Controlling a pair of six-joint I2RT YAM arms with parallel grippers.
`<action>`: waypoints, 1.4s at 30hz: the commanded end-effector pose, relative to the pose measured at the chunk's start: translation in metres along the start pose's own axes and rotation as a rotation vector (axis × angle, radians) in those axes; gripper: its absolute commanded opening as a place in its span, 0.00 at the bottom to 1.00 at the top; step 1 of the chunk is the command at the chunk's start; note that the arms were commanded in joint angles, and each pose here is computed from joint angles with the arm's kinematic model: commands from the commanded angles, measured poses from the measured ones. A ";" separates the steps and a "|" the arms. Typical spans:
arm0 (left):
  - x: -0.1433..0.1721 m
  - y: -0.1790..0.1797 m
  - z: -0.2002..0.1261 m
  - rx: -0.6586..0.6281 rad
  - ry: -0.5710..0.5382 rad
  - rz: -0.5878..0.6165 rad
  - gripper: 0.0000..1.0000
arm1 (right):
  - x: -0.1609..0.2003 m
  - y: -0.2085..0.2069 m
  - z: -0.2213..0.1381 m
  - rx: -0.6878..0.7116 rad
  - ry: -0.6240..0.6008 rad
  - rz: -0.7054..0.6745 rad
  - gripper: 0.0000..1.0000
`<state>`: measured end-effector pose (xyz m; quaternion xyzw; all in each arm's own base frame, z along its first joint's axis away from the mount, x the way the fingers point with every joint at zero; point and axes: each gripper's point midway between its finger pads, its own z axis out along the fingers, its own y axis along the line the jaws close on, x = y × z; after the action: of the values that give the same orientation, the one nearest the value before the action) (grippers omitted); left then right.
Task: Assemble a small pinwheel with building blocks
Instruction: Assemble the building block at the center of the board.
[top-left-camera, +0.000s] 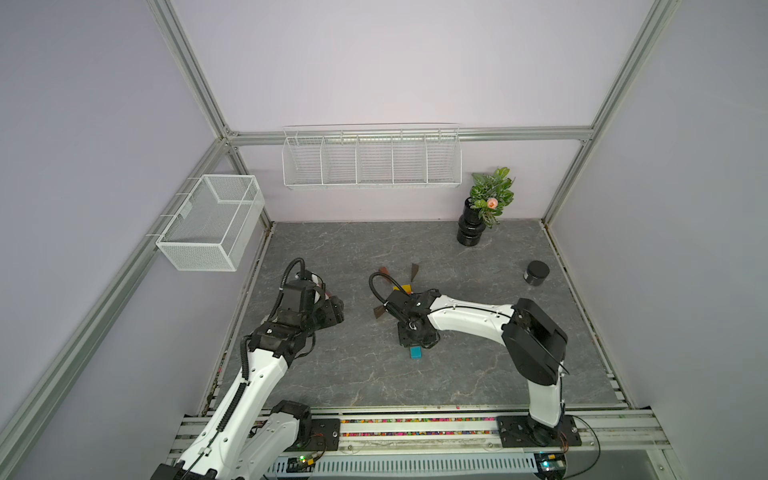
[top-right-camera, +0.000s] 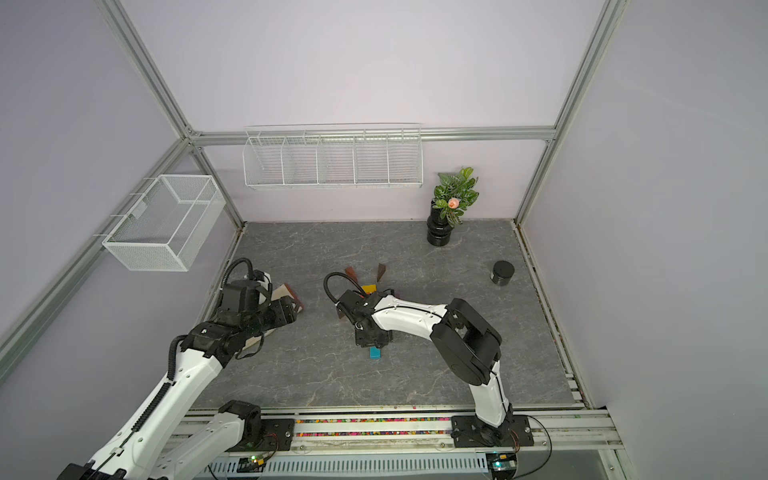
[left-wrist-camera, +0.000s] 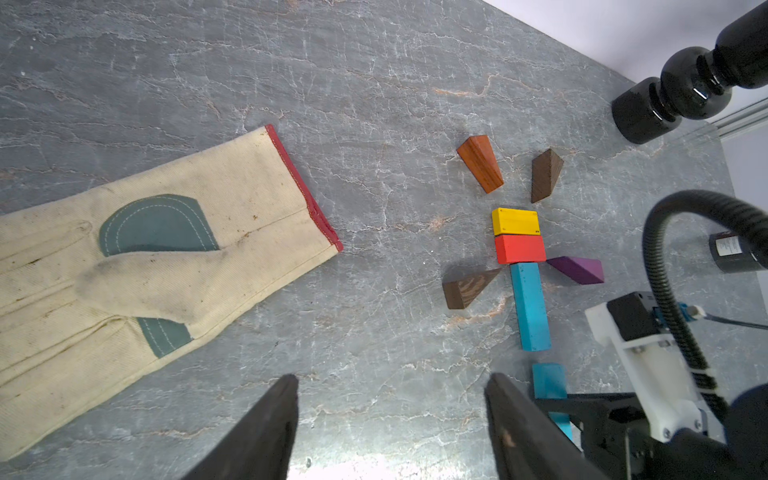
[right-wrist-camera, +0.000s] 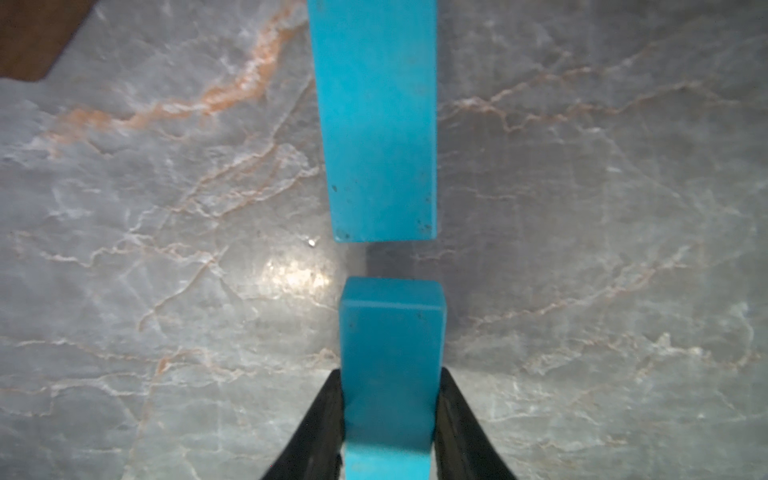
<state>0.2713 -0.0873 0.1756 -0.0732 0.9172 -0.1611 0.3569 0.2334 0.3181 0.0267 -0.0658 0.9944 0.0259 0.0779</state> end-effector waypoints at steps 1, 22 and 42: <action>0.000 0.004 0.001 -0.012 -0.010 -0.006 0.73 | 0.001 -0.003 0.005 0.027 0.027 -0.020 0.37; 0.003 0.005 0.006 -0.015 0.005 -0.012 0.74 | -0.006 -0.004 0.005 0.031 0.016 -0.030 0.45; 0.005 0.006 0.007 -0.015 0.008 -0.016 0.74 | -0.012 -0.002 0.009 0.015 0.005 -0.032 0.36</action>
<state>0.2713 -0.0874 0.1682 -0.0736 0.9205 -0.1585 0.3496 0.2417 0.3188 0.0247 -0.0847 0.9932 0.0207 0.0772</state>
